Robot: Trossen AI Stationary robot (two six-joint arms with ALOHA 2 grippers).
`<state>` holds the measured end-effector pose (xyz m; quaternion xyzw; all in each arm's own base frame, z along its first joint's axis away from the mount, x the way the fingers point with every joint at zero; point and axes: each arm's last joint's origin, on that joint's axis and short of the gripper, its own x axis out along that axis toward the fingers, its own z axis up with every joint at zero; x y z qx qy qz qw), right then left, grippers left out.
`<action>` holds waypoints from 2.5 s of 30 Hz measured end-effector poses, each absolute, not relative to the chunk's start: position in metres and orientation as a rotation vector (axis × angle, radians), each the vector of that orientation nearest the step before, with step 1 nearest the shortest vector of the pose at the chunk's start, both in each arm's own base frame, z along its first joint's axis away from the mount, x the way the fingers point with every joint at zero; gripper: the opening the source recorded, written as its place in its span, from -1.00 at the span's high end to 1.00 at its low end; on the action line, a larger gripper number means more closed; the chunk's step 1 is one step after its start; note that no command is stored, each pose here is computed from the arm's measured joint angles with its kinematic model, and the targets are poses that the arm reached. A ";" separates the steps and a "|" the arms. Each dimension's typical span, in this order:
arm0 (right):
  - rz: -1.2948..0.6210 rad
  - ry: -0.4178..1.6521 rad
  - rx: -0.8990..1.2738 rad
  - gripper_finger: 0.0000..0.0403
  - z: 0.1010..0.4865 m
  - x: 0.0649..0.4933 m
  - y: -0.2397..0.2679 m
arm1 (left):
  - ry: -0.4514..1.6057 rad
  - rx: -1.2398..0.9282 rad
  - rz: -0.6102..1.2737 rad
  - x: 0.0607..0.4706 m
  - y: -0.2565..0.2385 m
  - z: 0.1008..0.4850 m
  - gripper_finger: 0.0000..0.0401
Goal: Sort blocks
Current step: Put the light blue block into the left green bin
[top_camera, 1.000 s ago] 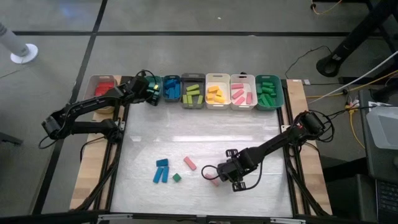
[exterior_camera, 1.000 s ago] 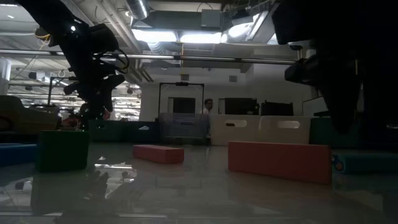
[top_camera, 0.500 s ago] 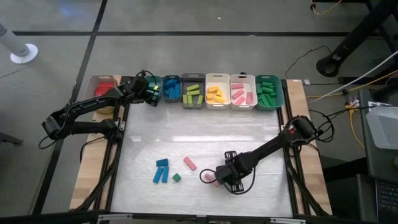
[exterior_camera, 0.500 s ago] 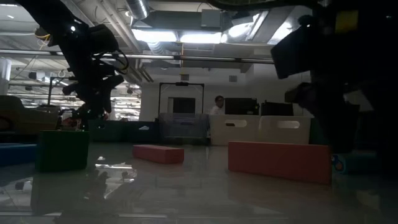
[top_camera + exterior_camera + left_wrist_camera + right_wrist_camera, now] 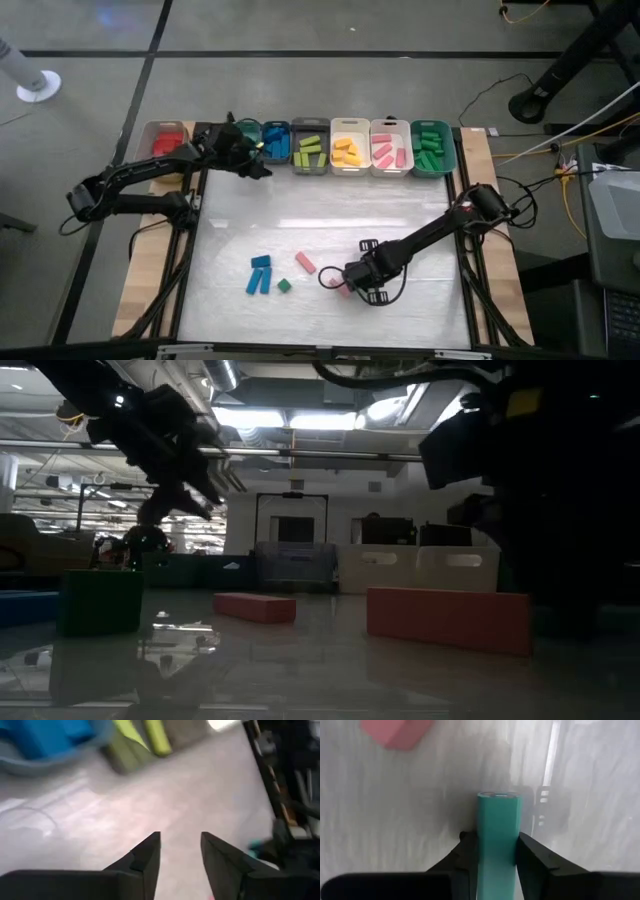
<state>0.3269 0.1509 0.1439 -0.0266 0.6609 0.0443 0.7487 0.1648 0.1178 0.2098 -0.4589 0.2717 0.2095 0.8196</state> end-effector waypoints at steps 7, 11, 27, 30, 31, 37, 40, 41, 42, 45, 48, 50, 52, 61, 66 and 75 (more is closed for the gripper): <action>0.039 1.316 -0.172 0.38 0.154 0.352 0.128 | 0.613 -0.951 0.286 0.189 0.083 0.214 0.36; 0.000 1.221 -0.288 0.40 0.165 0.368 0.116 | 0.619 -0.916 0.248 0.199 0.064 0.215 0.36; -0.242 0.745 -0.288 0.39 0.215 0.429 0.056 | 0.501 -0.796 0.358 0.214 0.028 0.222 0.36; -0.245 0.697 -0.289 0.43 0.219 0.432 0.052 | 0.491 -0.785 0.373 0.214 0.027 0.222 0.36; -0.246 0.682 -0.285 0.43 0.220 0.433 0.053 | 0.489 -0.782 0.378 0.214 0.026 0.222 0.36; -0.242 0.611 -0.306 0.40 0.226 0.438 0.051 | 0.476 -0.778 0.373 0.215 0.024 0.223 0.36; -0.241 0.606 -0.311 0.40 0.227 0.438 0.051 | 0.432 -0.784 0.343 0.218 0.021 0.228 0.36; -0.240 0.609 -0.313 0.40 0.227 0.438 0.051 | 0.419 -0.790 0.335 0.219 0.020 0.229 0.36; -0.240 0.615 -0.314 0.40 0.226 0.438 0.051 | 0.408 -0.795 0.326 0.219 0.019 0.230 0.36; -0.237 0.638 -0.321 0.41 0.224 0.437 0.050 | 0.396 -0.795 0.307 0.221 0.016 0.231 0.36; -0.235 0.655 -0.326 0.40 0.223 0.436 0.050 | 0.414 -0.793 0.304 0.220 0.014 0.230 0.36; -0.237 0.658 -0.325 0.40 0.223 0.435 0.050 | 0.420 -0.791 0.295 0.220 0.012 0.230 0.36; -0.241 0.655 -0.323 0.40 0.223 0.436 0.050 | 0.425 -0.788 0.283 0.220 0.009 0.230 0.36; -0.250 0.604 -0.308 0.40 0.227 0.438 0.051 | 0.428 -0.786 0.266 0.221 0.003 0.230 0.36; -0.252 0.581 -0.301 0.40 0.229 0.440 0.051 | 0.424 -0.786 0.264 0.221 0.003 0.231 0.36; -0.255 0.552 -0.293 0.39 0.231 0.441 0.051 | 0.425 -0.785 0.264 0.221 0.003 0.231 0.36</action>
